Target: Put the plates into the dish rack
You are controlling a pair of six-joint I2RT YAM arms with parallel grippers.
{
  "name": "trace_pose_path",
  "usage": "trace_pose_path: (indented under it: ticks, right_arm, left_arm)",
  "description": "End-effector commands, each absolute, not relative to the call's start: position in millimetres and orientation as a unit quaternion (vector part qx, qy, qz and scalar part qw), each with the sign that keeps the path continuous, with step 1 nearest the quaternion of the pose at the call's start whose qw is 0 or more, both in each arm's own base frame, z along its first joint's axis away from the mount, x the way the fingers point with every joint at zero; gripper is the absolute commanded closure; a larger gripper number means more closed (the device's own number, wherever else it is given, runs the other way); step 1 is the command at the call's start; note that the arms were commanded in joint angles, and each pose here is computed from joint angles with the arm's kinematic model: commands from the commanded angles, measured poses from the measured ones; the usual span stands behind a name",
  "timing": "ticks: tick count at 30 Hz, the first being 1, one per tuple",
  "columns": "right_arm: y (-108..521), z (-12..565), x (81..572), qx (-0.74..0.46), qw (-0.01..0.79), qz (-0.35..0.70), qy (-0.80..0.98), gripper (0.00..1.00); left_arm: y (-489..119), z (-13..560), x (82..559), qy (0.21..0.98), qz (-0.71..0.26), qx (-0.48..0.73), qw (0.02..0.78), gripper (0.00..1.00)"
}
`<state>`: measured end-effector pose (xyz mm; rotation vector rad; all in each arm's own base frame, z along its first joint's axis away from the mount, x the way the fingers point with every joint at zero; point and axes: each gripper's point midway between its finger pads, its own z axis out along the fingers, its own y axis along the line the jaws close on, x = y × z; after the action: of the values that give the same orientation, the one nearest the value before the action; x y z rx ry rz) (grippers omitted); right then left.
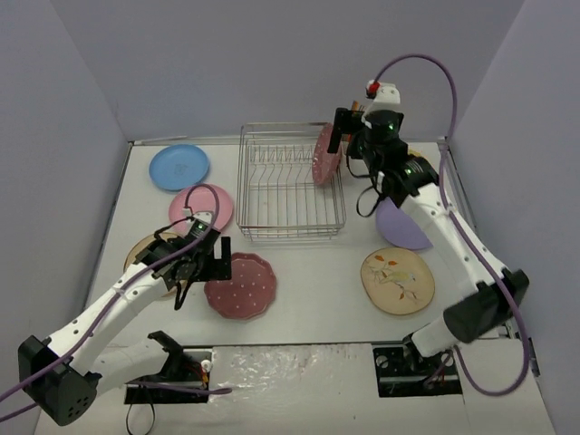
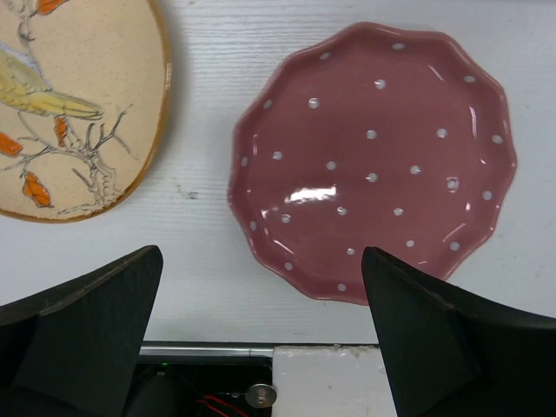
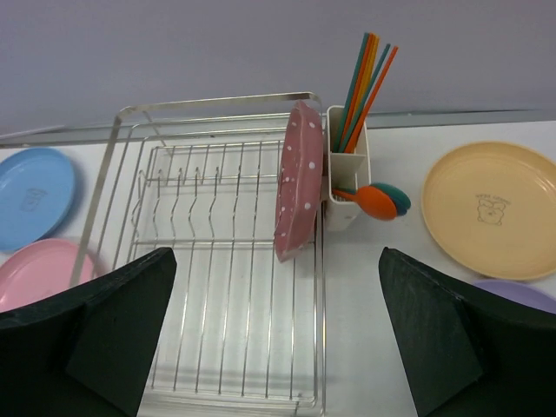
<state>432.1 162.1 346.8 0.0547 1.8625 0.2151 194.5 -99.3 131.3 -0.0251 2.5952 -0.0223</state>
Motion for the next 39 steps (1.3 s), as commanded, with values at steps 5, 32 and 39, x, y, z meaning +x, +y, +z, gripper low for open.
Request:
trace_pose_path:
  ticks: [5, 32, 39]
  right_arm:
    - [136, 368, 347, 0.034, 0.619, 0.165, 0.767, 0.00]
    - [115, 289, 274, 0.033, 0.563, 0.180, 0.806, 0.00]
    - [119, 276, 264, 0.028, 0.550, 0.196, 0.811, 0.00]
  left_arm:
    - [-181, 134, 199, 0.949, 0.040, 0.155, 0.271, 0.03]
    - [-245, 22, 151, 0.950, 0.036, 0.280, 0.131, 0.52]
    - [-236, 14, 143, 0.952, 0.039, 0.278, 0.118, 0.88]
